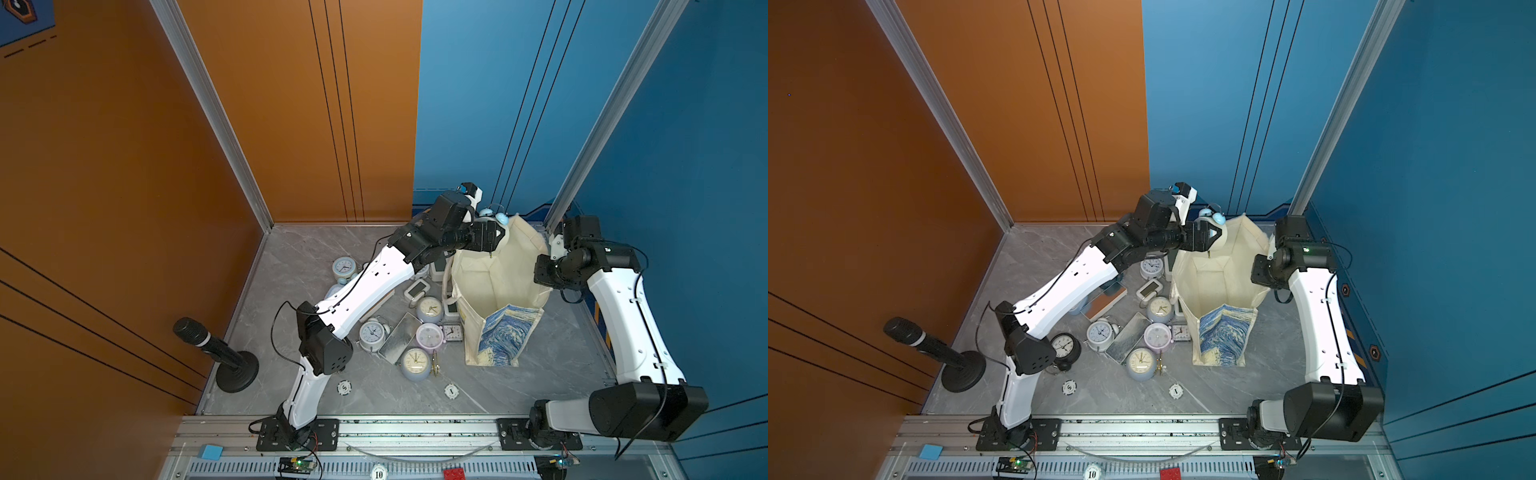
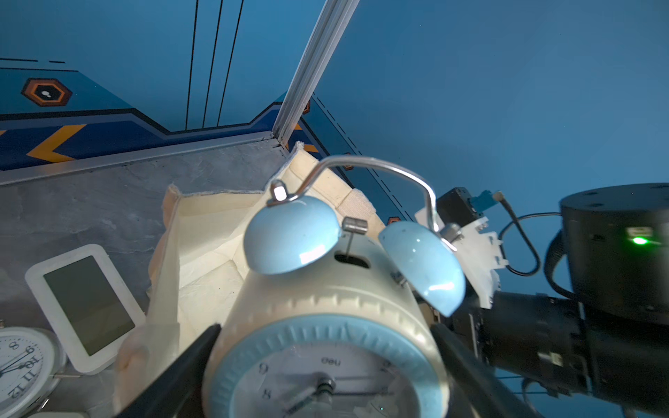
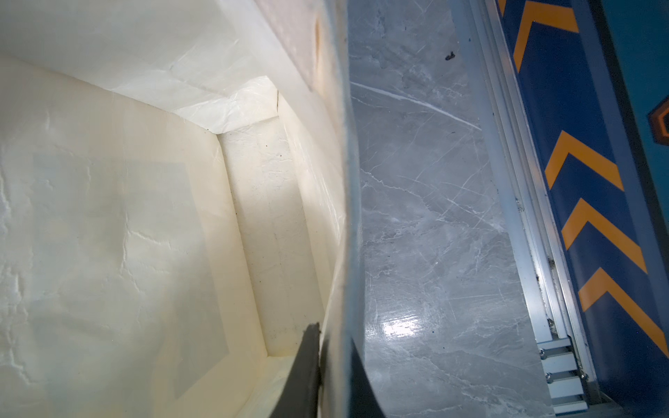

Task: Put the alarm clock into the canvas bag
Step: Place the alarm at the canvas bag.

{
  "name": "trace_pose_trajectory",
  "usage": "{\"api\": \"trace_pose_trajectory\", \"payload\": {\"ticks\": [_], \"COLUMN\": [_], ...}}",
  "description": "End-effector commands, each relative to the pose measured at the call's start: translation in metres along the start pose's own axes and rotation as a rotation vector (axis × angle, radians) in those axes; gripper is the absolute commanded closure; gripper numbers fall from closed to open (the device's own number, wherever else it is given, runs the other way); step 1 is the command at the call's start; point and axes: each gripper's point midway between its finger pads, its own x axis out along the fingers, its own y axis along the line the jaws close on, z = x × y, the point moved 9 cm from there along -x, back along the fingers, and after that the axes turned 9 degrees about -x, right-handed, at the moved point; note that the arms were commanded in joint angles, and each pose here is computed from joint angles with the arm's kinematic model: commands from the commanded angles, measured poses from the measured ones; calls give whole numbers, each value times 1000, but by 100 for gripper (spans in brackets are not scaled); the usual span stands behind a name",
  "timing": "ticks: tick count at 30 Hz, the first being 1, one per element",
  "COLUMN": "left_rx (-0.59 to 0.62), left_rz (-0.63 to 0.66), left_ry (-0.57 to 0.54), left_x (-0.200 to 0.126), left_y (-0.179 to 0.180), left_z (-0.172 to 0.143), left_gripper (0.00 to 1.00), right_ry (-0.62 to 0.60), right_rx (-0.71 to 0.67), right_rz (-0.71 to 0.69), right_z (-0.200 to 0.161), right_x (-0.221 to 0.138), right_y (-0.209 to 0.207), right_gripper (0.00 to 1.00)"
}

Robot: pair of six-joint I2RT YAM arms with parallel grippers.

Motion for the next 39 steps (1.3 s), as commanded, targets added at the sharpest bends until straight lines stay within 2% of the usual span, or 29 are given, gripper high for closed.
{"api": "trace_pose_trajectory", "payload": {"ticks": [1,7,20,31,39], "left_rx": [62,144,301,346,329], "left_rz": [55,214,385,429,444], "left_ry": [-91,-100,-15,105,184], "left_x": [9,43,103,141,160], "left_y": [-10,4,35,68,93], "left_z": [0,-26,-82,-125,-150], "left_gripper": [57,58,58,58,56], "right_ry": [-11,-10,2,6,9], "right_rx": [-25,-31,-38,-40,-41], "right_rz": [-3,1,-3,-4,-3], "right_z": [-1,0,-3,-4,-4], "right_x": [-5,-4,0,2,4], "right_y": [3,5,6,6,6], "right_gripper": [88,88,88,88,88]}}
